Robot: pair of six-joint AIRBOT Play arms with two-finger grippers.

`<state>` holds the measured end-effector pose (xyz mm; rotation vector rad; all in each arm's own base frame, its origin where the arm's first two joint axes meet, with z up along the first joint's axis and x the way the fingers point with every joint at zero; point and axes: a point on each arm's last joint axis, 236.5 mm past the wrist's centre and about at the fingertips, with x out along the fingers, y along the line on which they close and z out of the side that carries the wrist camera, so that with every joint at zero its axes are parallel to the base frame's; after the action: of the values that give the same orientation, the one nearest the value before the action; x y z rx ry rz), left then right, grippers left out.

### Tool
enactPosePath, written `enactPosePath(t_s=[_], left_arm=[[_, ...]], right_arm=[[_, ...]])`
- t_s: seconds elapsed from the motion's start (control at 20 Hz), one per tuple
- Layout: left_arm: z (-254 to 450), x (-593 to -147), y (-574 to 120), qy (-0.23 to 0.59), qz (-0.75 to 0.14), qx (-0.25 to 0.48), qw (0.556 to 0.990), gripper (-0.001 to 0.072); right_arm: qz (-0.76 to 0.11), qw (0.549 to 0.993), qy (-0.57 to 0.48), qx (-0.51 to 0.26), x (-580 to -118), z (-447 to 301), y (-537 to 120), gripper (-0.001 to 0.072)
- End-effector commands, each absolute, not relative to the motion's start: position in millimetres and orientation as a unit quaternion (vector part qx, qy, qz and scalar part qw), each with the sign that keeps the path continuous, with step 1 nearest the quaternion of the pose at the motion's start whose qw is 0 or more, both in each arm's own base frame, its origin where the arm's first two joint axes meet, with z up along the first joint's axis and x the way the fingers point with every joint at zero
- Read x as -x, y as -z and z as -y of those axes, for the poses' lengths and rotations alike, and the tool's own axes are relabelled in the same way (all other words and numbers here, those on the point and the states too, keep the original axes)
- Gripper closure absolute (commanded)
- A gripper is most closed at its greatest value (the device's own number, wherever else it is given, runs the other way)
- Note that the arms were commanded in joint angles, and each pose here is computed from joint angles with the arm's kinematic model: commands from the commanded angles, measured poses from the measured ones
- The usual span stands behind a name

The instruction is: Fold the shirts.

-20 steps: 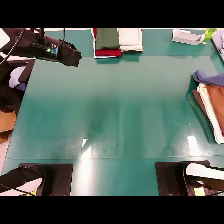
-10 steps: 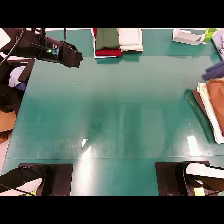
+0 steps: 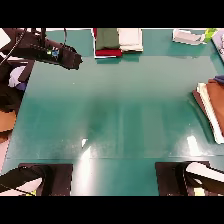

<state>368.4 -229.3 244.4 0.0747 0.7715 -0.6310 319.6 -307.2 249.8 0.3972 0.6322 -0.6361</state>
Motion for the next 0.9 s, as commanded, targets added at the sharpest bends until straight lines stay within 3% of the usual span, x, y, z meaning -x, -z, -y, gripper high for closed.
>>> enactPosePath(t_s=[0.0, 0.35, 0.4, 0.5, 0.55, 0.7, 0.85], left_arm=[[228.4, -366.3, -241.6, 0.304, -0.375, -0.041, 0.875, 0.0679], [227.4, -363.0, -238.4, 0.304, -0.384, -0.043, 0.871, 0.0679], [227.4, -363.0, -238.4, 0.304, -0.384, -0.043, 0.871, 0.0679], [227.5, -363.3, -238.7, 0.304, -0.383, -0.043, 0.871, 0.0679], [227.4, -363.4, -238.8, 0.304, -0.383, -0.043, 0.871, 0.0679], [228.1, -365.3, -240.7, 0.304, -0.378, -0.042, 0.873, 0.0679], [228.7, -367.1, -242.5, 0.304, -0.373, -0.040, 0.876, 0.0679]], right_arm=[[-0.378, 0.849, 0.317, -0.191, -260.4, 307.8, -182.3, 0.0693], [-0.440, 0.769, 0.367, -0.283, -164.0, 307.0, -80.4, 0.0688], [-0.441, 0.761, 0.373, -0.296, -155.8, 307.5, -73.1, 0.0586], [-0.431, 0.757, 0.385, -0.304, -149.3, 313.3, -69.3, 0.0110], [-0.419, 0.764, 0.383, -0.306, -155.0, 314.8, -74.0, 0.0041], [-0.337, 0.824, 0.324, -0.319, -220.0, 305.2, -121.7, 0.0042], [-0.303, 0.884, 0.199, -0.294, -309.4, 242.4, -168.2, 0.0042]])
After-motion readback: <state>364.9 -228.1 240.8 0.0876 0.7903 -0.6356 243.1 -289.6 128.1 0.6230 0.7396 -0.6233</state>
